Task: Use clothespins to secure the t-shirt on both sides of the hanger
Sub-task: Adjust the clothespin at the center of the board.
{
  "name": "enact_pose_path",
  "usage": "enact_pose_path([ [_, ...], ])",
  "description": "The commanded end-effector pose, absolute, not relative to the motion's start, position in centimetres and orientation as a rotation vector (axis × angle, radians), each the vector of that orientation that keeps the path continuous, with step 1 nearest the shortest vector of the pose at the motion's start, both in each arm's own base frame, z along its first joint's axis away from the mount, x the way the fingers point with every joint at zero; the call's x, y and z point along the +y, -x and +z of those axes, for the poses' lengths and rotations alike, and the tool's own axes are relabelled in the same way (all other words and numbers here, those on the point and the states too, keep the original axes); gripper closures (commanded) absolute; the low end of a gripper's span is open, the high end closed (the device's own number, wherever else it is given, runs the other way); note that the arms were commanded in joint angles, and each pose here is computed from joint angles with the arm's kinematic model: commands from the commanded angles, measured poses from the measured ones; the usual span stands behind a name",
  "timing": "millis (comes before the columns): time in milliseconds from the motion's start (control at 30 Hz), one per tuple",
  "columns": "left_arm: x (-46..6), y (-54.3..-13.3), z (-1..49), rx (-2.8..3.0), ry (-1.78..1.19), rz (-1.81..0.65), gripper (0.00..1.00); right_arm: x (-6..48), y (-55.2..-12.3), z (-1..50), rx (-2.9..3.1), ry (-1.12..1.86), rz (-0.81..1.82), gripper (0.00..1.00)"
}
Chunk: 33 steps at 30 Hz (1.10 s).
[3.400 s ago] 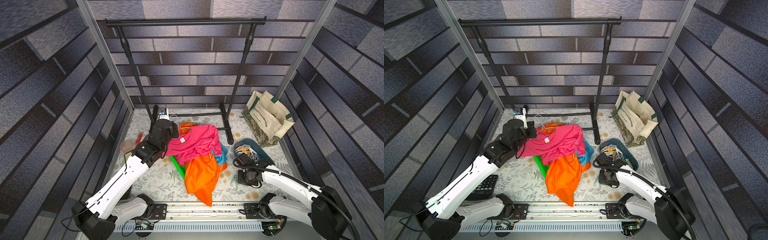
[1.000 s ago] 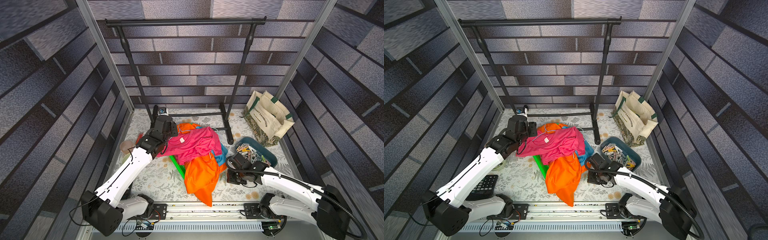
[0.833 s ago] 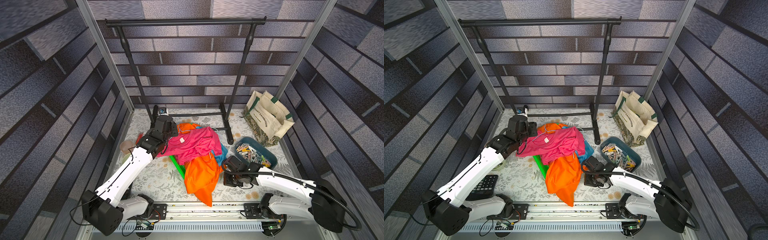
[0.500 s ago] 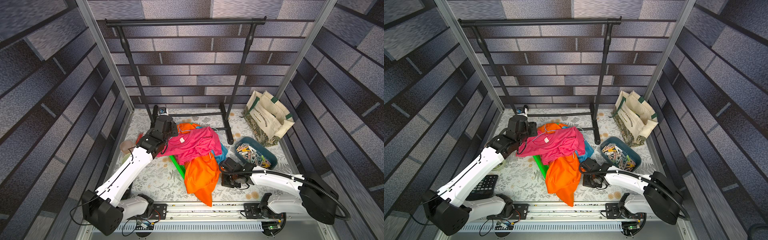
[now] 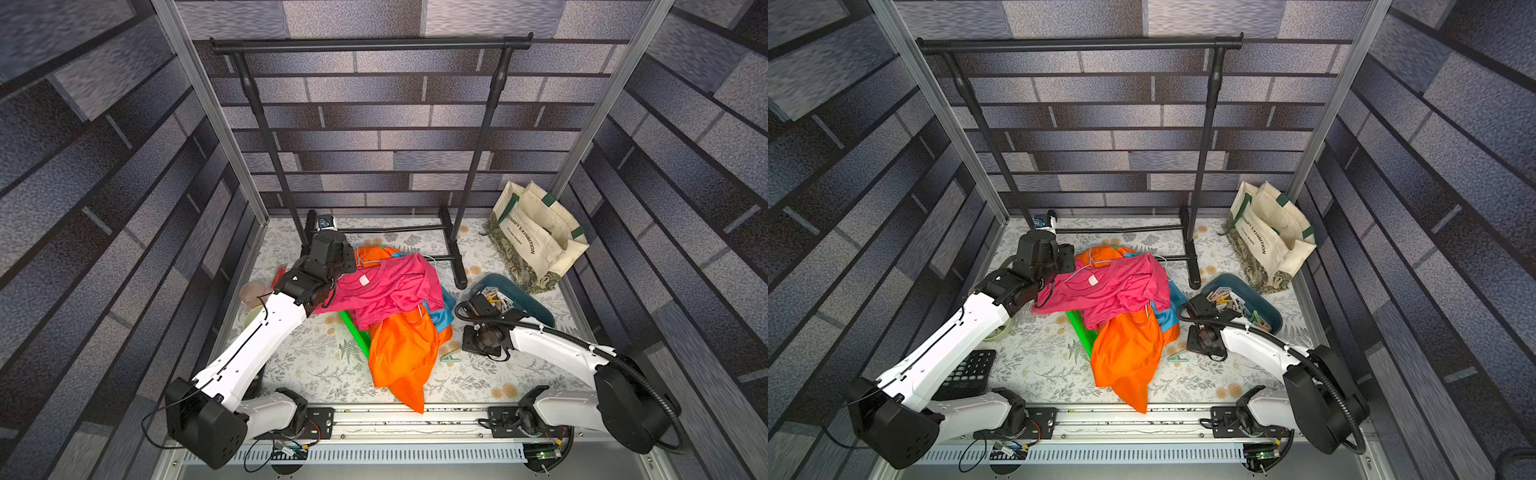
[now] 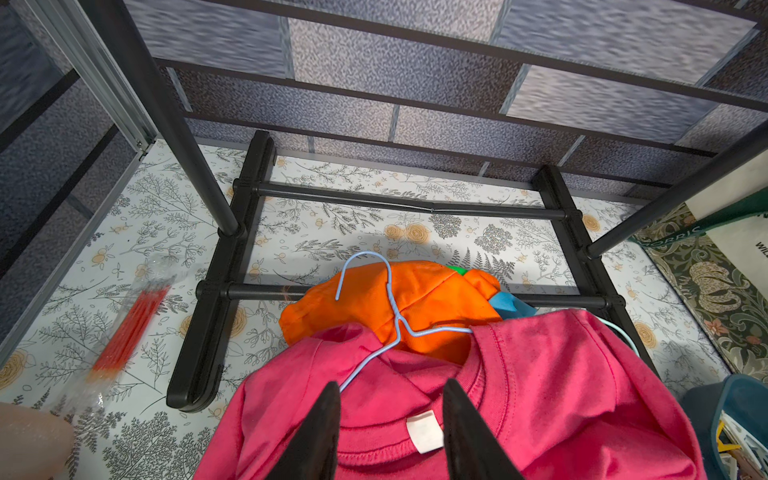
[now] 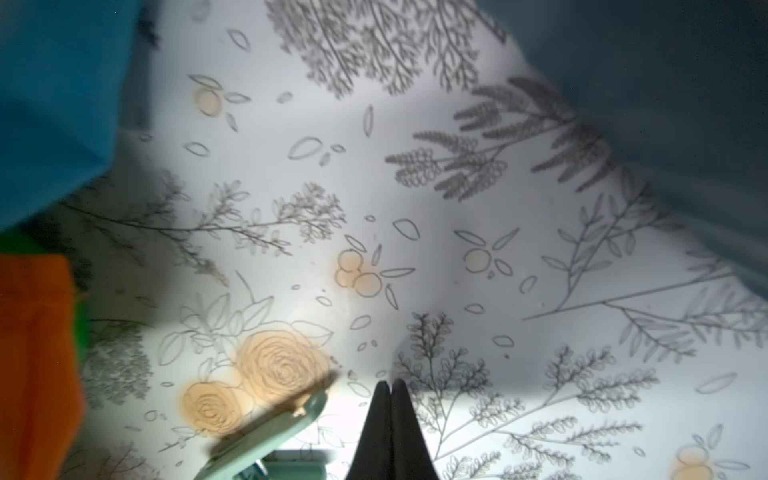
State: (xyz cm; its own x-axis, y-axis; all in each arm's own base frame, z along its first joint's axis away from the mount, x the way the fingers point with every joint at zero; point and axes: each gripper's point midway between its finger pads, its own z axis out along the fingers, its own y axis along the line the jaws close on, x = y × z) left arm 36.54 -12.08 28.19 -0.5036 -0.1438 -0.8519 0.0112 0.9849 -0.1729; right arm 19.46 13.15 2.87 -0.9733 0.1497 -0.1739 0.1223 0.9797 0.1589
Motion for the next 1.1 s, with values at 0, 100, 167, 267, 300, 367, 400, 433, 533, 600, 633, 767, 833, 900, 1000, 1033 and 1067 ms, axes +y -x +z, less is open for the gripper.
enact_pose_path([
  [0, -11.3, -35.9, 28.4, 2.102, 0.105, -0.177, 0.56, 15.1, -20.1, 4.7, 2.912, -0.099, 0.363, 1.0],
  [100, -10.9, -35.9, 28.5, 2.093, 0.117, -0.176, 0.55, 17.0, -18.3, 5.2, 2.918, -0.128, 0.59, 1.0],
  [167, -10.8, -35.9, 28.5, 2.09, 0.124, -0.181, 0.54, 17.9, -16.9, 5.1, 2.916, -0.114, 0.67, 1.0],
  [267, -10.9, -36.3, 28.7, 2.08, 0.133, -0.202, 0.53, 19.2, -14.5, 4.5, 2.923, 0.013, 0.694, 1.0],
  [300, -11.0, -36.4, 28.7, 2.077, 0.136, -0.209, 0.52, 19.4, -14.0, 4.2, 2.933, 0.026, 0.695, 1.0],
  [367, -11.3, -36.6, 28.8, 2.077, 0.136, -0.227, 0.48, 19.7, -13.6, 3.9, 2.94, 0.023, 0.695, 0.99],
  [400, -11.5, -36.7, 28.9, 2.078, 0.135, -0.237, 0.46, 19.9, -13.7, 3.9, 2.931, 0.016, 0.7, 0.96],
  [433, -11.7, -36.7, 29.0, 2.077, 0.131, -0.246, 0.46, 20.2, -13.8, 4.1, 2.919, 0.014, 0.715, 0.96],
  [533, -11.9, -36.6, 29.1, 2.083, 0.119, -0.256, 0.51, 21.4, -14.6, 5.1, 2.875, 0.019, 0.772, 1.0],
  [600, -11.6, -36.4, 29.1, 2.083, 0.12, -0.244, 0.54, 21.9, -15.0, 5.3, 2.861, 0.022, 0.773, 1.0],
  [633, -11.5, -36.3, 29.1, 2.082, 0.123, -0.238, 0.54, 22.1, -15.3, 5.3, 2.854, 0.023, 0.771, 1.0],
  [767, -10.9, -35.8, 29.3, 2.064, 0.133, -0.227, 0.54, 22.7, -16.8, 4.7, 2.843, -0.011, 0.717, 1.0],
  [833, -10.7, -35.7, 29.3, 2.062, 0.136, -0.225, 0.54, 22.8, -17.5, 4.0, 2.842, -0.025, 0.675, 1.0],
  [900, -10.7, -35.6, 29.2, 2.066, 0.135, -0.224, 0.54, 23.3, -18.0, 3.6, 2.843, -0.021, 0.672, 1.0],
  [1000, -10.7, -35.7, 29.2, 2.071, 0.13, -0.219, 0.54, 23.2, -17.8, 2.8, 2.873, -0.036, 0.65, 1.0],
  [1033, -10.6, -35.7, 29.2, 2.073, 0.13, -0.218, 0.54, 22.9, -17.5, 2.5, 2.888, -0.041, 0.636, 1.0],
  [1067, -10.6, -35.8, 29.2, 2.072, 0.131, -0.217, 0.54, 22.6, -17.2, 2.3, 2.903, -0.049, 0.622, 1.0],
])
